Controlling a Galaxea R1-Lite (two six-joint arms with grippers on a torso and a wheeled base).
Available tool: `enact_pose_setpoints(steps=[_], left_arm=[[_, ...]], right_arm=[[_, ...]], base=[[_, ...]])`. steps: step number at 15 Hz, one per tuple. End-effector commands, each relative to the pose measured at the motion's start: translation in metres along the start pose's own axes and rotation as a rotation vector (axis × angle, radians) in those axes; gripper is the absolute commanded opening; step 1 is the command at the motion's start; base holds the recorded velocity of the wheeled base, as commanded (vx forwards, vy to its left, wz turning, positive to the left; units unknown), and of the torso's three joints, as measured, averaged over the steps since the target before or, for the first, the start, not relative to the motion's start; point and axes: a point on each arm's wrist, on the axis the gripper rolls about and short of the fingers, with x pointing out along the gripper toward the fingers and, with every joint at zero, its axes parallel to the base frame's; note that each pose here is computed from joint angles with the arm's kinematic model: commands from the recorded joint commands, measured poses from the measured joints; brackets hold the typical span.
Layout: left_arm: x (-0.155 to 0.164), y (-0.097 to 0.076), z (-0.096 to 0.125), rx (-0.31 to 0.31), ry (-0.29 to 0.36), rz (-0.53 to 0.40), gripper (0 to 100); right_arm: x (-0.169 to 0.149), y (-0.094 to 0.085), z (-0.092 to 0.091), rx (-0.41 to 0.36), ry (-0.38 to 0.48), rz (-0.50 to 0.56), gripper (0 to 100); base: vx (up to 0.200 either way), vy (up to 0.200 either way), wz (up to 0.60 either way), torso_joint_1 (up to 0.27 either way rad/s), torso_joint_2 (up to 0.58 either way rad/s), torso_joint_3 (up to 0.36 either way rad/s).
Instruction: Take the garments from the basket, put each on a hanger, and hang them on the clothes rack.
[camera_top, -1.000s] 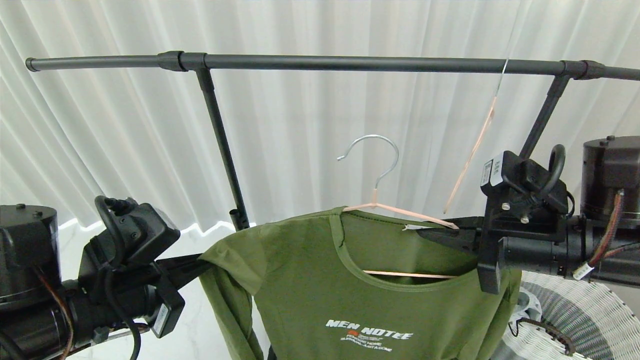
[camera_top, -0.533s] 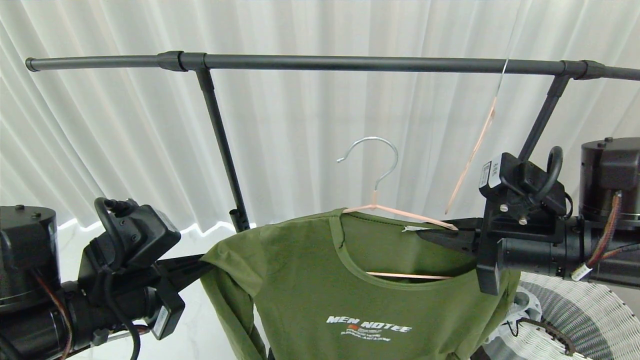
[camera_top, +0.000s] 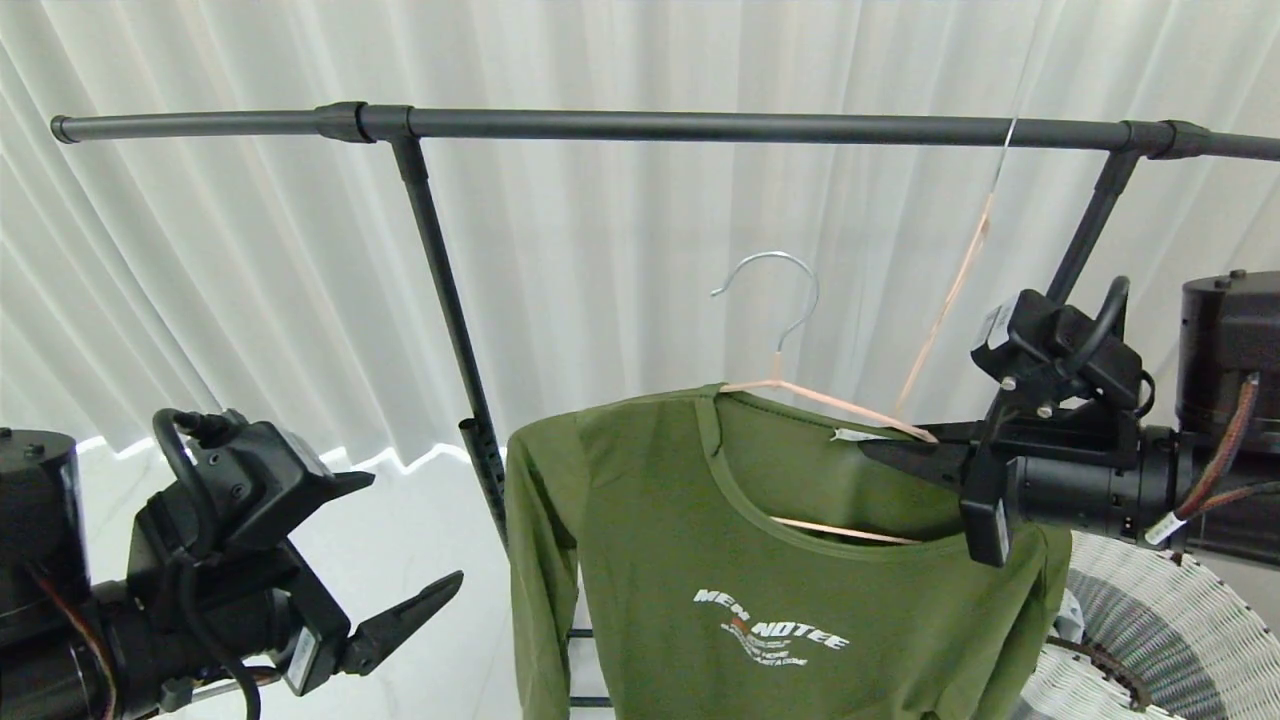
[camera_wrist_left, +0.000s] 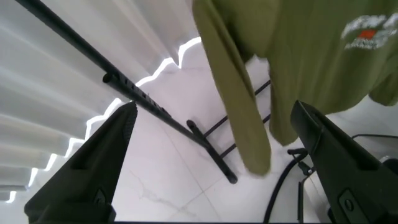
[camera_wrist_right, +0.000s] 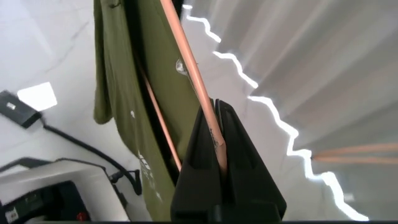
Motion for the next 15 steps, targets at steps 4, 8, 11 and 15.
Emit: enact_pose_setpoints(steps=[4, 8, 11, 15], left_arm=[[-0.021, 0.002, -0.012, -0.022, -0.002, 0.088, 100], [-0.026, 0.001, -0.015, -0.025, 0.001, 0.108, 100], [-0.025, 0.001, -0.015, -0.027, 0.002, 0.107, 100], [-0.025, 0.001, -0.016, -0.024, 0.004, 0.104, 100]], right_arm=[[-0.003, -0.008, 0.008, 0.199, 0.009, -0.208, 0], [0.007, -0.018, 0.032, 0.278, -0.035, -0.250, 0], [0.013, -0.026, 0.051, 0.272, -0.078, -0.264, 0], [0.013, -0.031, 0.065, 0.270, -0.087, -0.272, 0]], base=[[0.000, 0.000, 0.00, 0.000, 0.00, 0.000], [0.000, 0.000, 0.00, 0.000, 0.00, 0.000], [0.067, 0.000, 0.00, 0.001, 0.00, 0.002], [0.200, 0.000, 0.00, -0.007, 0.00, 0.002]])
